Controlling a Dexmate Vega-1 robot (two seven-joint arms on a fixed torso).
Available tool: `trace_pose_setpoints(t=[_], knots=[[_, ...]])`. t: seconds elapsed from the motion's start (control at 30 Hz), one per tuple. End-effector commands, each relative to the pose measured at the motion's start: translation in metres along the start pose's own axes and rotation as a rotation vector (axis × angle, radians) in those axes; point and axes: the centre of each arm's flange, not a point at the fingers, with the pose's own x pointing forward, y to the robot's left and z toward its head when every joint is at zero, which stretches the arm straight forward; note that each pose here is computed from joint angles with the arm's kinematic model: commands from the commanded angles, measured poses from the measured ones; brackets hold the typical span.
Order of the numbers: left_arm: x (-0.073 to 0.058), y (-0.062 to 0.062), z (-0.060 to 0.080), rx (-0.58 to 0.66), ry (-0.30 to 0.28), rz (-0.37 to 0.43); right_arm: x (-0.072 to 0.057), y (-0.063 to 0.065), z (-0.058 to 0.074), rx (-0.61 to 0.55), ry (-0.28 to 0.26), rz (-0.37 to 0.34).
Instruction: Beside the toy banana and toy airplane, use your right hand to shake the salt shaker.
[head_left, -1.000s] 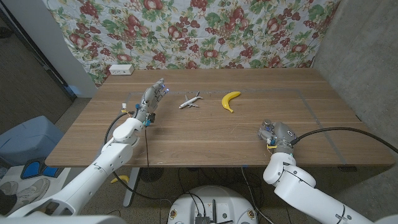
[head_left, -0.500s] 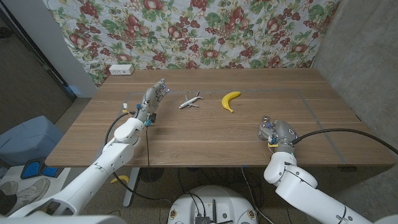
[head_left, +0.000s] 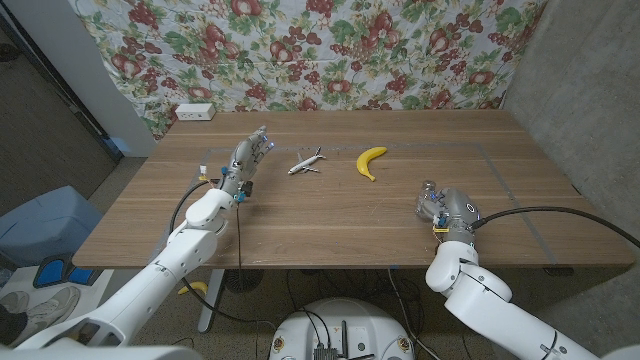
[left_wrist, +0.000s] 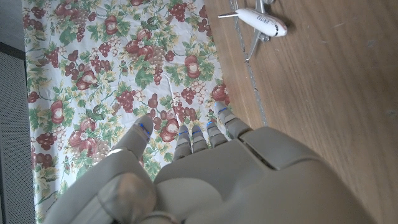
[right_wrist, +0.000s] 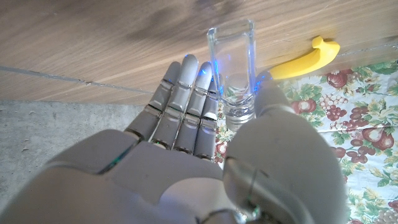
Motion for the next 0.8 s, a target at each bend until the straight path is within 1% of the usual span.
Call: trace_pose_setpoints(t=[0.03, 0.2, 0.53, 0.8], knots=[[0.002, -0.004, -0.001, -0.002, -0.001, 0.003, 0.005, -0.005, -0.001, 0.038, -0.027, -0.05], [0.002, -0.006, -0.002, -0.003, -0.001, 0.003, 0.008, -0.008, -0.001, 0.052, -0.046, -0.068], [-0.002, -0.008, -0.002, -0.004, -0.002, 0.011, 0.012, -0.013, -0.002, 0.092, -0.076, -0.081], [-0.003, -0.01, -0.001, -0.003, -0.005, 0.012, 0.015, -0.017, 0.0, 0.114, -0.101, -0.097]])
